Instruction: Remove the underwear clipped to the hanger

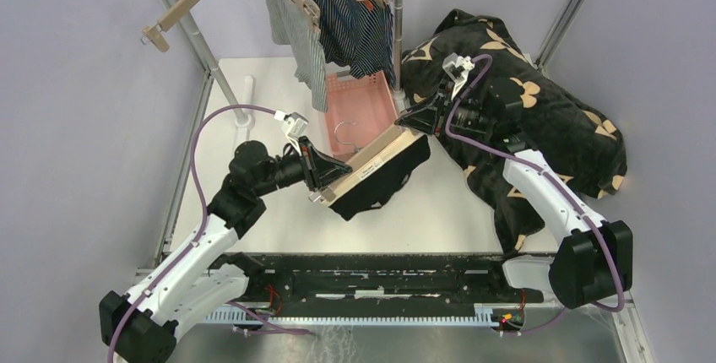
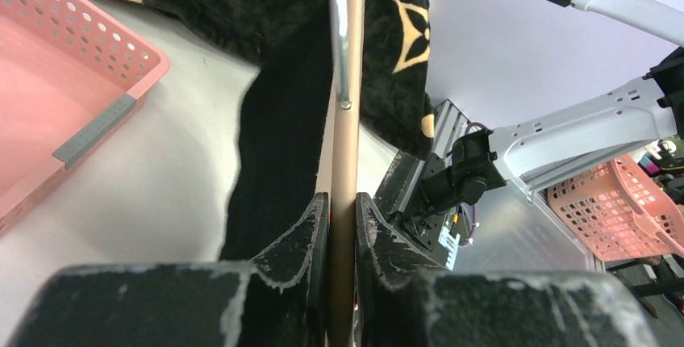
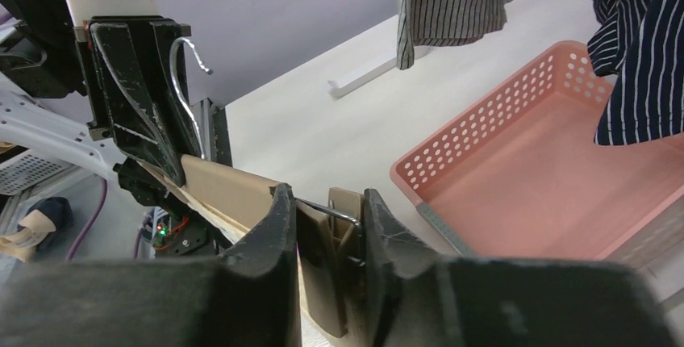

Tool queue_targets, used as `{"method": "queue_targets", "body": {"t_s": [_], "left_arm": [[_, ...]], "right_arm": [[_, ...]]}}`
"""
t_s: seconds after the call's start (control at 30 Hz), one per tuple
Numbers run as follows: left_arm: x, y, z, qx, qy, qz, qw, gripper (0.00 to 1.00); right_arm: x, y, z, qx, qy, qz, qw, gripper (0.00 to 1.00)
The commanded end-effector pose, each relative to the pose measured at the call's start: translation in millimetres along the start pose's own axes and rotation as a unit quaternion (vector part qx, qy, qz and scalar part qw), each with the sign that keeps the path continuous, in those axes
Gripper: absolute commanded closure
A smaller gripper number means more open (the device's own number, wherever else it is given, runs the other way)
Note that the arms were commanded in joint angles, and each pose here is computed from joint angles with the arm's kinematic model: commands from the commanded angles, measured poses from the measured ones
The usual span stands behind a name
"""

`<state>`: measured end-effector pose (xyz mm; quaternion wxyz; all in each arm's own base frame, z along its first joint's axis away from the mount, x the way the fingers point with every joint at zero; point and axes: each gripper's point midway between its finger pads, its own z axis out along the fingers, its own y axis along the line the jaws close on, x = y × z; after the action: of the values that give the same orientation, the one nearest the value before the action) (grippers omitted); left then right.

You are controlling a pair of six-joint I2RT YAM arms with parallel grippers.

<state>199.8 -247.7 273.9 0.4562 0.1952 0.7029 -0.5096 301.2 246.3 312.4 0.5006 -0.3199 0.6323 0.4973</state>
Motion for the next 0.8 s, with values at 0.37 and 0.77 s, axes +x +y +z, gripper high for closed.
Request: {"method": "queue_targets", "body": {"t_s": [0.37,0.77], "left_arm": [[-31.3,-19.9,7.7,0.043,-0.048,0.022,0.998,0.97],[-49.2,-34.8,7.3,0.077,-0.082,0.061,0.992,0.97]], "right_arm": [[-17.5,38.8,0.7,-0.070,-0.024,-0.040,0.996,0.50],[-36.9,60.6,-5.1,-0.099,-0.055,-0.039,0.993,0.99]]}}
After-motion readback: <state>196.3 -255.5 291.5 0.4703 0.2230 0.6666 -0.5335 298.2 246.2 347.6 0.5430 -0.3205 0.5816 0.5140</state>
